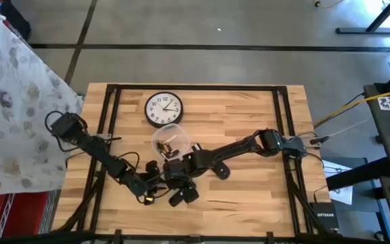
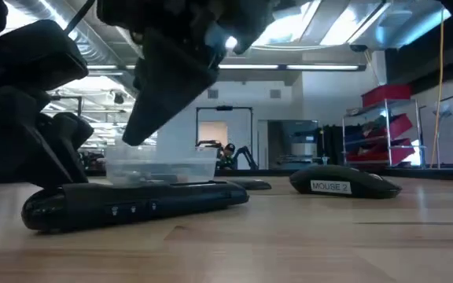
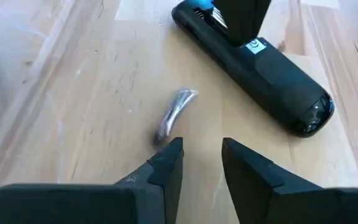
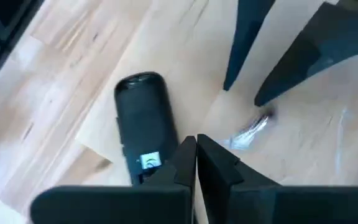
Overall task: Insert battery
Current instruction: Insert the silver battery into the remote control
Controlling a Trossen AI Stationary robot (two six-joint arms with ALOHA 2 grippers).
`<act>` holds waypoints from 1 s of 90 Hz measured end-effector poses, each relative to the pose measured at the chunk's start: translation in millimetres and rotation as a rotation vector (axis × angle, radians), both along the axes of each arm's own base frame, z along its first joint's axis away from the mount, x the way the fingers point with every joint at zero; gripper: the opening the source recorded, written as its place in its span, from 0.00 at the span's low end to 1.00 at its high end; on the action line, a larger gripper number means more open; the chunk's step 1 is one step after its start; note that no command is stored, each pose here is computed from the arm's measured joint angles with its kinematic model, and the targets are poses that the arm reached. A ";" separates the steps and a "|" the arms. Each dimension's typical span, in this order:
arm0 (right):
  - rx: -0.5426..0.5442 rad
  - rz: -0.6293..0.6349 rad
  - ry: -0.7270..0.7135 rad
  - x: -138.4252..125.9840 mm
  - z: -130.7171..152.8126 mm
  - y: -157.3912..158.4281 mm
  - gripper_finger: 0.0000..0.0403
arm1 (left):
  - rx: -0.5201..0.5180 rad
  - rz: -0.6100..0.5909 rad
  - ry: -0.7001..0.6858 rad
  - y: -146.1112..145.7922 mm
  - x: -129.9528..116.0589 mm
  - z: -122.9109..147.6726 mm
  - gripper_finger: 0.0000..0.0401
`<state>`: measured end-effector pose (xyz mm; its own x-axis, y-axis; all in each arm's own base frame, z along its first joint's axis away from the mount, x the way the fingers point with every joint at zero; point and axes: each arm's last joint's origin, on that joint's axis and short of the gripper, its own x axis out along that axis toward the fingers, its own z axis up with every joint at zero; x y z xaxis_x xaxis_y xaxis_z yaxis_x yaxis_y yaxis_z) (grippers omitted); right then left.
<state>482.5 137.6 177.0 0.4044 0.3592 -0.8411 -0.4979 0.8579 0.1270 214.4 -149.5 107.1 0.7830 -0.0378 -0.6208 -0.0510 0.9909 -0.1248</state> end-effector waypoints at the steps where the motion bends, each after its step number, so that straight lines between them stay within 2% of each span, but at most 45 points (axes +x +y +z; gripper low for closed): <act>1: -0.003 0.001 0.000 -0.5 0.4 0.8 0.01 | 0.001 -0.001 0.000 -0.3 -0.3 0.0 0.24; 12: -0.014 -0.003 -0.025 -1.6 8.1 2.9 0.00 | 0.011 -0.003 0.000 -2.0 -2.1 -0.4 0.24; 18: -0.030 -0.015 -0.023 0.2 3.2 0.8 0.00 | 0.008 -0.008 0.005 -3.4 -3.4 -0.7 0.24; 26: -0.128 -0.073 -0.024 1.9 -6.8 -3.3 0.00 | -0.011 0.014 0.033 -3.9 -7.9 -0.6 0.24; 37: -0.240 -0.198 -0.071 5.4 -7.8 -7.3 0.00 | -0.022 0.136 0.091 1.3 -17.2 -1.4 0.24; 46: -0.227 -0.252 -0.073 9.9 -15.1 -9.6 0.00 | -0.002 0.241 0.114 7.5 -21.6 -2.9 0.24; 52: -0.209 -0.299 -0.055 13.4 -27.9 -11.7 0.00 | 0.012 0.270 0.130 11.9 -20.4 -5.2 0.24; 65: -0.170 -0.439 -0.070 21.9 -41.5 -17.7 0.00 | 0.051 0.262 0.131 16.9 -15.2 -8.3 0.24; 74: -0.186 -0.494 -0.055 23.2 -54.6 -18.3 0.00 | 0.062 0.266 0.136 20.6 -12.8 -8.7 0.24; 90: -0.196 -0.506 -0.056 24.4 -60.5 -18.2 0.00 | 0.091 0.247 0.140 22.6 -11.6 -8.9 0.24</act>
<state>506.9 119.4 116.5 0.5324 -0.0532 -0.8448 -0.0177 0.9971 -0.0740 202.9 -126.9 98.2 0.6683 0.2042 -0.7153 -0.3027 0.9530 -0.0107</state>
